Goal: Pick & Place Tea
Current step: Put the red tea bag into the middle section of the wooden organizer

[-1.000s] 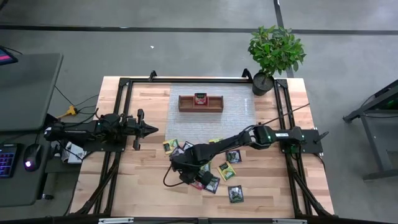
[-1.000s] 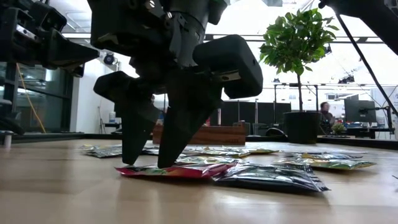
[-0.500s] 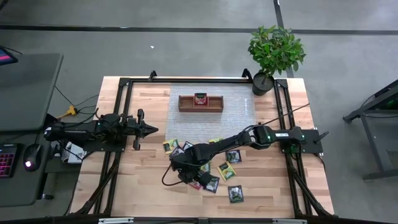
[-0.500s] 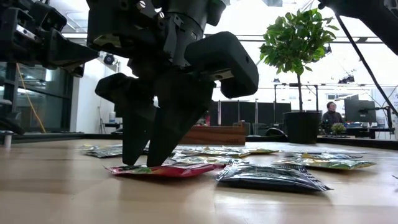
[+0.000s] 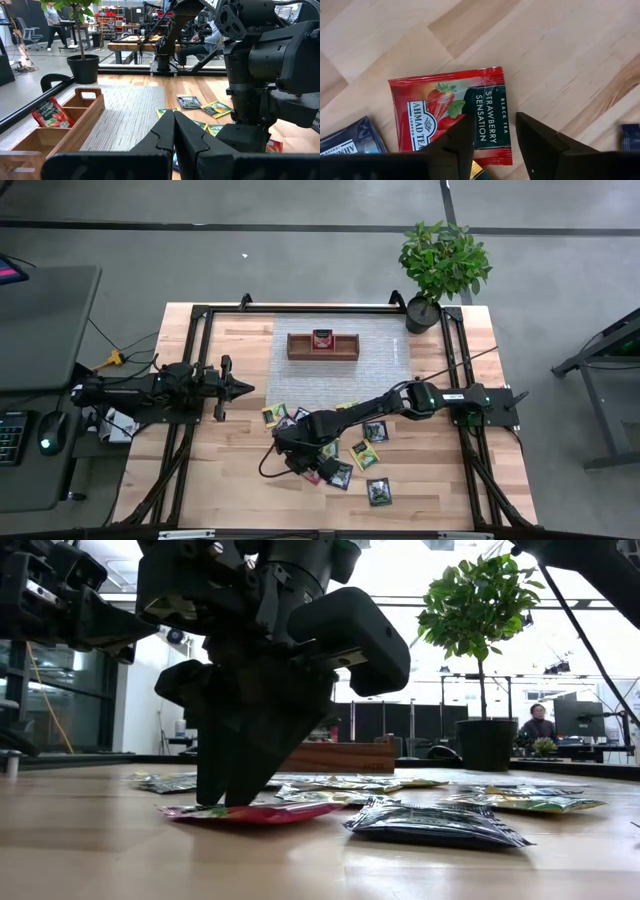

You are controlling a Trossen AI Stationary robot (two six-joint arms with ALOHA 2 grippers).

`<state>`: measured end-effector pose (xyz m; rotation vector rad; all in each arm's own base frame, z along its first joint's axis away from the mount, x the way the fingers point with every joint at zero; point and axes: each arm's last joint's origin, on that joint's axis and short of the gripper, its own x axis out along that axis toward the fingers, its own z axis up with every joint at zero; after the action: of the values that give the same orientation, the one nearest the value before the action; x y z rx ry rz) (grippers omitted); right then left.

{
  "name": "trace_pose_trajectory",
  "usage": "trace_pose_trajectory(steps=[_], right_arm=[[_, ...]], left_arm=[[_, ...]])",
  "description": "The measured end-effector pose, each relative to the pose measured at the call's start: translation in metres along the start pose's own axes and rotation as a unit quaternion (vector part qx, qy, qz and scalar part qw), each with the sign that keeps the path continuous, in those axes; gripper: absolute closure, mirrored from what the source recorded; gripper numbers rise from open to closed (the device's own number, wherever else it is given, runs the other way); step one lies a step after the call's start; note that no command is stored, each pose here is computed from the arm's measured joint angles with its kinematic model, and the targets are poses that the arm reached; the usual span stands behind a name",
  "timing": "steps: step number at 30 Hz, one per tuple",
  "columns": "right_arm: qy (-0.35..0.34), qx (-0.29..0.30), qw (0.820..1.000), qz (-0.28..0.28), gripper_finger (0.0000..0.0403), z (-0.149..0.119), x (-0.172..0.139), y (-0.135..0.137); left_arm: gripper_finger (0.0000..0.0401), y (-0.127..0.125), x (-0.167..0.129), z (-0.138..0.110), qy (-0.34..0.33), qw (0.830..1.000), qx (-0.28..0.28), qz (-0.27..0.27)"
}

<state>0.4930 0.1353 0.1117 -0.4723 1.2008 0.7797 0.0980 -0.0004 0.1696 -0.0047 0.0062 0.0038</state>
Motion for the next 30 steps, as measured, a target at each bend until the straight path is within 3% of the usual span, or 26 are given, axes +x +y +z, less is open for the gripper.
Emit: trace_pose_trajectory(steps=[12,20,30], right_arm=[[0.003,0.001,1.000,0.005,0.0328,-0.001,0.003,0.000],[0.000,0.004,1.000,0.004,0.0397,-0.003,0.003,-0.003],[-0.005,0.005,0.999,-0.046,0.0402,0.004,-0.020,-0.002]], left_arm=[[0.0401,0.000,0.000,0.000,0.000,1.000,0.000,0.000],[0.0401,0.000,0.000,0.000,0.000,1.000,0.000,0.000],[0.0401,0.000,0.000,0.000,0.000,1.000,0.000,0.000]])
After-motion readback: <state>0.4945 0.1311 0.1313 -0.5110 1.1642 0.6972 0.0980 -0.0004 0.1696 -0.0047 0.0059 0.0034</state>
